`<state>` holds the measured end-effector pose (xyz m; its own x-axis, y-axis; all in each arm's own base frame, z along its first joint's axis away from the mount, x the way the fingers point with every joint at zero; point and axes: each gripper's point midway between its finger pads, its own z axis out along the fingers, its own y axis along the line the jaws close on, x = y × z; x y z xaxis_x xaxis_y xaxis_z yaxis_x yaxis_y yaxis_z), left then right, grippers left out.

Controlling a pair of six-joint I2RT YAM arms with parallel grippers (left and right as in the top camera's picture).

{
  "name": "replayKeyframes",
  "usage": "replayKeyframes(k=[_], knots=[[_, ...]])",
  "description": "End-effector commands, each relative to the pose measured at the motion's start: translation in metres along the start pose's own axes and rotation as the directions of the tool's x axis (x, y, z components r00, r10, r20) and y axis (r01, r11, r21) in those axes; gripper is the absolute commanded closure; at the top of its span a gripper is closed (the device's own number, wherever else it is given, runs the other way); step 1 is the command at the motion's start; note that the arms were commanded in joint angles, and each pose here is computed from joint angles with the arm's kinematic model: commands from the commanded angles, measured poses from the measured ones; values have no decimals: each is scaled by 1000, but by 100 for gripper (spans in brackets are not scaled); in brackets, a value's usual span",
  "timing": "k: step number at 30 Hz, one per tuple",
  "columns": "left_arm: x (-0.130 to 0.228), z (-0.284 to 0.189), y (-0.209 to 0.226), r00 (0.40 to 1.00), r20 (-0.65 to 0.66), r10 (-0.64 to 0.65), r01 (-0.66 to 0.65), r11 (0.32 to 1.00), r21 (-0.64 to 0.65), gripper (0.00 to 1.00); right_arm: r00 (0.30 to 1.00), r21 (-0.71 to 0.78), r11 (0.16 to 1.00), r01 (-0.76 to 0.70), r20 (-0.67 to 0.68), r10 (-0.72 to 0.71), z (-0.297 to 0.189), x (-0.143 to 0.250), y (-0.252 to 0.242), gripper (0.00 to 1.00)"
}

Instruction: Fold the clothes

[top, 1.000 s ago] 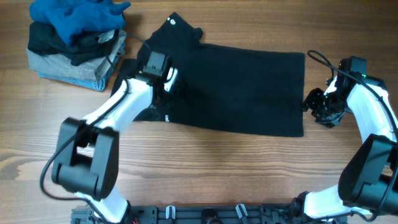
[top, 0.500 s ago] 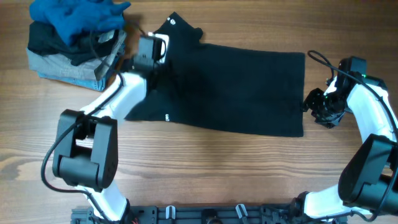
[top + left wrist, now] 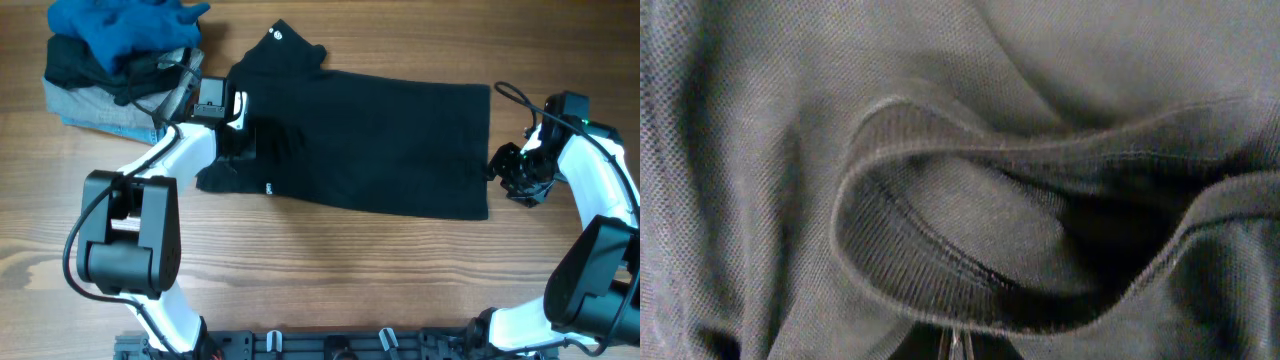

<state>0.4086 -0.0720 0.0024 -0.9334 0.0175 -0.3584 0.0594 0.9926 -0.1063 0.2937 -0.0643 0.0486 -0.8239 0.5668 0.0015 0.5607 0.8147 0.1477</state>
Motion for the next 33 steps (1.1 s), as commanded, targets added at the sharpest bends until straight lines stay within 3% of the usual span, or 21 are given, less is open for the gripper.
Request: replayKeyframes(k=[1,3,8,10,12,14,17,18,25,30,33], knots=[[-21,8,-8,995,87,-45,40,997,60,96,1000,-27,1000,-5,28,6,-10,-5,5,40],[-48,-1,-12,978,180,-109,93,991,95,96,1000,-43,999,-4,23,5,-10,-4,8,40],[-108,-41,-30,938,325,-122,66,982,177,95,1000,-51,999,-4,20,5,-10,-4,10,40],[-105,-43,-29,947,305,-99,50,985,164,92,1000,-51,999,-3,20,4,-10,-4,10,40],[-87,-44,-16,966,239,-95,76,993,88,80,1000,-47,999,-1,22,2,-10,-4,9,40],[-64,-50,-7,987,159,-32,26,999,42,79,999,-50,999,2,32,0,-10,-6,10,33],[-15,-49,15,998,-34,-59,58,998,-27,96,999,-56,998,5,49,-2,-9,-10,11,29],[-13,-45,16,997,-37,-64,63,998,-22,96,999,-57,998,5,51,-2,-9,-11,11,29],[-33,6,-8,996,69,-49,38,989,144,96,999,-57,998,3,47,-1,-9,-10,11,29],[-85,-9,-45,959,245,-143,55,941,334,96,999,-59,998,1,44,2,-9,-9,11,29],[-99,-15,-47,941,298,-164,51,934,354,93,999,-59,998,1,44,1,-9,-9,11,29]])
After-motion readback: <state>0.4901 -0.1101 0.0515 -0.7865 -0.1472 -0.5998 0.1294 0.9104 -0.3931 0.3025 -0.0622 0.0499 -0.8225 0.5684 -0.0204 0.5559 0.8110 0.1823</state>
